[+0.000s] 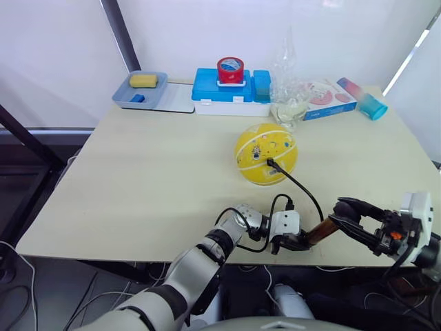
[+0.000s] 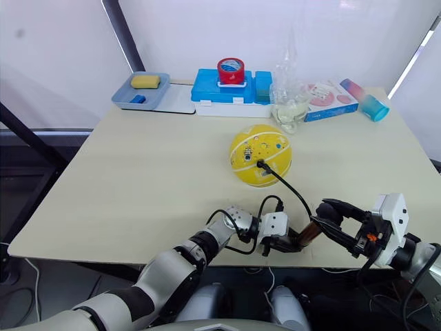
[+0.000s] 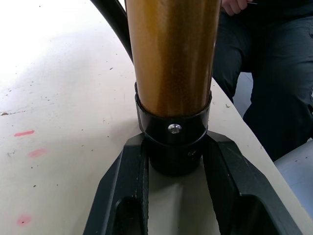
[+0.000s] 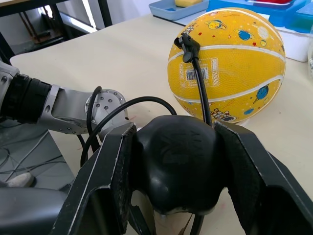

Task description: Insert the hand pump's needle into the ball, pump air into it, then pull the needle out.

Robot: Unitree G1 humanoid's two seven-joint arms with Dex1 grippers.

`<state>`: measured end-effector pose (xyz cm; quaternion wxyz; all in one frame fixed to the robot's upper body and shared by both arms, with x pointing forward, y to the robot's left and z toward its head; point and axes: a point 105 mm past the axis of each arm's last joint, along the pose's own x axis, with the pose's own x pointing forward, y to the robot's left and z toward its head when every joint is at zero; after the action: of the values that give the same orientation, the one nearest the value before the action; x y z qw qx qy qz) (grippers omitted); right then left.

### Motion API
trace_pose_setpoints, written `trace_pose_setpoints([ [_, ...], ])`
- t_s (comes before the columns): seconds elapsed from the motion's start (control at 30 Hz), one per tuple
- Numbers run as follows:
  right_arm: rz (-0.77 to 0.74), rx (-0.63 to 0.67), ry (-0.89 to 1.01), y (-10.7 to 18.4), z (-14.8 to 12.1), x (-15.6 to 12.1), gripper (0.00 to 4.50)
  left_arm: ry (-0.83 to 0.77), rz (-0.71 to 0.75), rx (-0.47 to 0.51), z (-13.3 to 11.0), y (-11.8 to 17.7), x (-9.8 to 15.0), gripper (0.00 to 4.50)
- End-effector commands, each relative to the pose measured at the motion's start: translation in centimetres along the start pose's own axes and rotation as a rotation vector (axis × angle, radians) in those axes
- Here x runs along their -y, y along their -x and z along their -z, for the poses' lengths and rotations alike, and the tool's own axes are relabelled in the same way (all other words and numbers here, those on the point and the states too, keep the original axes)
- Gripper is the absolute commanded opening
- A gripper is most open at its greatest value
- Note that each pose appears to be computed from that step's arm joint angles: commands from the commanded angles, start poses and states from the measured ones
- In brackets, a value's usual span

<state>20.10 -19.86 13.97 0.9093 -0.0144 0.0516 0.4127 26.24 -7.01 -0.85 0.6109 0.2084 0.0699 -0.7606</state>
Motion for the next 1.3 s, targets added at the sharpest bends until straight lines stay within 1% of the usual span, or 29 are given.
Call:
trace_pose_setpoints([
  [0.03,0.07,0.055,0.067,2.0,-3.5,1.3,2.02,0.023,0.049,-0.04,1.2,0.0,1.1,1.11],
  [0.17,0.059,0.105,0.092,3.5,-7.3,1.0,2.02,0.022,0.052,-0.041,1.2,0.0,1.1,1.11],
  [0.23,0.051,0.115,0.097,4.0,-8.8,0.9,2.02,0.022,0.054,-0.041,1.2,0.0,1.2,1.11],
  [0.4,0.037,0.162,0.13,4.7,-12.7,0.7,2.02,0.021,0.059,-0.04,1.1,-0.1,1.2,1.11],
  [0.5,0.038,0.156,0.142,4.9,-13.9,0.6,2.02,0.022,0.058,-0.04,1.2,-0.1,1.3,1.11],
  [0.53,0.044,0.125,0.141,4.8,-13.5,0.7,2.02,0.022,0.057,-0.04,1.2,-0.1,1.3,1.11],
  [0.6,0.035,0.074,0.108,4.2,-12.0,0.7,2.02,0.024,0.057,-0.04,1.2,-0.1,1.3,1.11],
  [0.63,0.025,0.029,0.089,3.7,-10.7,0.6,2.02,0.024,0.058,-0.039,1.2,-0.2,1.3,1.11],
  [0.73,0.017,-0.041,0.043,2.8,-7.5,0.7,2.02,0.024,0.06,-0.035,1.1,-0.4,1.4,1.11],
  [0.87,0.03,-0.106,-0.021,1.8,-2.8,1.0,2.02,0.023,0.059,-0.034,1.1,-0.4,1.4,1.11],
  [0.97,0.03,-0.156,-0.016,1.1,0.2,0.8,2.02,0.022,0.057,-0.035,1.1,-0.4,1.4,1.11],
  [1.1,0.034,-0.155,0.001,0.3,1.9,0.7,2.02,0.023,0.056,-0.035,1.1,-0.4,1.4,1.11],
  [1.17,0.032,-0.156,0.014,0.2,2.3,0.5,2.02,0.023,0.057,-0.035,1.1,-0.4,1.4,1.11],
  [1.27,0.048,-0.071,0.032,0.3,0.4,0.7,2.02,0.024,0.056,-0.034,1.1,-0.4,1.4,1.11],
  [1.3,0.053,-0.045,0.049,0.7,-0.8,0.8,2.02,0.024,0.055,-0.034,1.1,-0.4,1.3,1.11],
])
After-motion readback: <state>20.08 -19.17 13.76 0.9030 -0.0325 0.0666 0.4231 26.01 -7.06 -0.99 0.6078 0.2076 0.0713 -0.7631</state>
